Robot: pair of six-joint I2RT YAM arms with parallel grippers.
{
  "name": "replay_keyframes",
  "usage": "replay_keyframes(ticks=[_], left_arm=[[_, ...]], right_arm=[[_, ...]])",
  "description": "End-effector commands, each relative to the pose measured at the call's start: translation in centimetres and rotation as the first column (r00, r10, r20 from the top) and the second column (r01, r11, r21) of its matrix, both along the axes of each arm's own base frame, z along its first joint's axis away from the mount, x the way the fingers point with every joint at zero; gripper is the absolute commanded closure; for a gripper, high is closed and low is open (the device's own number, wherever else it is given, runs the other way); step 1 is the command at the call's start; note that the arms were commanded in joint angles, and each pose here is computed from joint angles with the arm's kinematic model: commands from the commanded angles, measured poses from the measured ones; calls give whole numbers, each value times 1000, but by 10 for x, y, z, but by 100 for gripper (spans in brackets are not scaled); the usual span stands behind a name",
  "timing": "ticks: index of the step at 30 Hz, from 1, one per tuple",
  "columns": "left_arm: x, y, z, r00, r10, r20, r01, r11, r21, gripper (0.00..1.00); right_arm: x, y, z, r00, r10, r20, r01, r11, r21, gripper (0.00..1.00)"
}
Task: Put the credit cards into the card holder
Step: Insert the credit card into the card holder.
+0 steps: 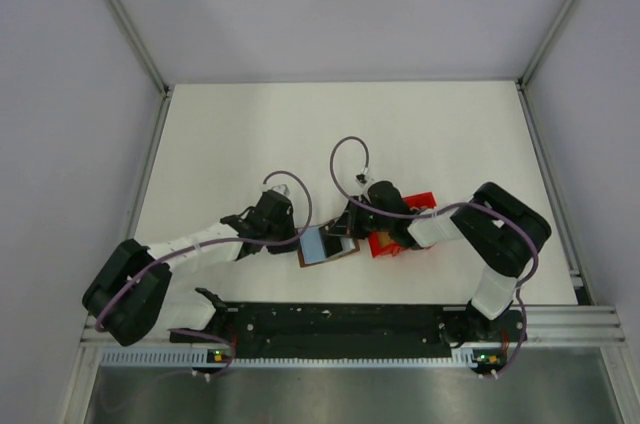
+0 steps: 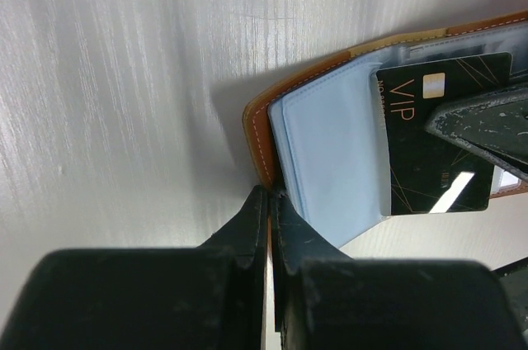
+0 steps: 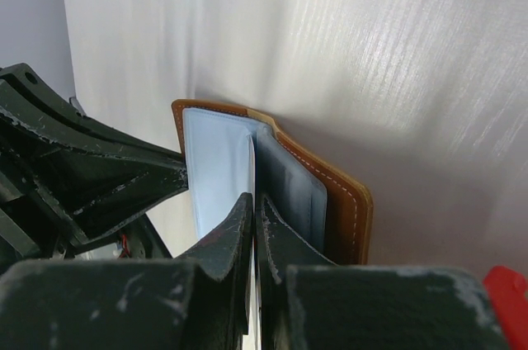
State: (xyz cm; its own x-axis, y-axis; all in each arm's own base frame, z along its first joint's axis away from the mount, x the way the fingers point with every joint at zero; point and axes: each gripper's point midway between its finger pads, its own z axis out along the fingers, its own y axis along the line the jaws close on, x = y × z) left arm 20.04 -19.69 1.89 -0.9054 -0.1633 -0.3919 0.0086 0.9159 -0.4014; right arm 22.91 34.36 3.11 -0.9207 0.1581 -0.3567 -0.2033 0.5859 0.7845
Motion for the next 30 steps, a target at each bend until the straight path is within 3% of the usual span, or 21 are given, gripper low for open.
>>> replay_keyframes(ticks=[1,16,23,30], left_arm=[[-9,13,-18,997,45,-55,-42,998,49,100],[-1,21,-17,999,53,-14,-51,995,90,100],[-4,28,-21,995,96,-29,-92,990,107,100],[-3,22,-18,997,76,-22,-74,994,76,100]], right_arm=[[-14,-9,-9,999,5,-50,-7,998,-57,100],[-26,3,-14,986,63,-156,-85,987,-140,100],[-13,-24,-10,994,-62,-88,37,965,-258,100],[-19,-13,-13,992,-26,-125,-2,977,-213,100]])
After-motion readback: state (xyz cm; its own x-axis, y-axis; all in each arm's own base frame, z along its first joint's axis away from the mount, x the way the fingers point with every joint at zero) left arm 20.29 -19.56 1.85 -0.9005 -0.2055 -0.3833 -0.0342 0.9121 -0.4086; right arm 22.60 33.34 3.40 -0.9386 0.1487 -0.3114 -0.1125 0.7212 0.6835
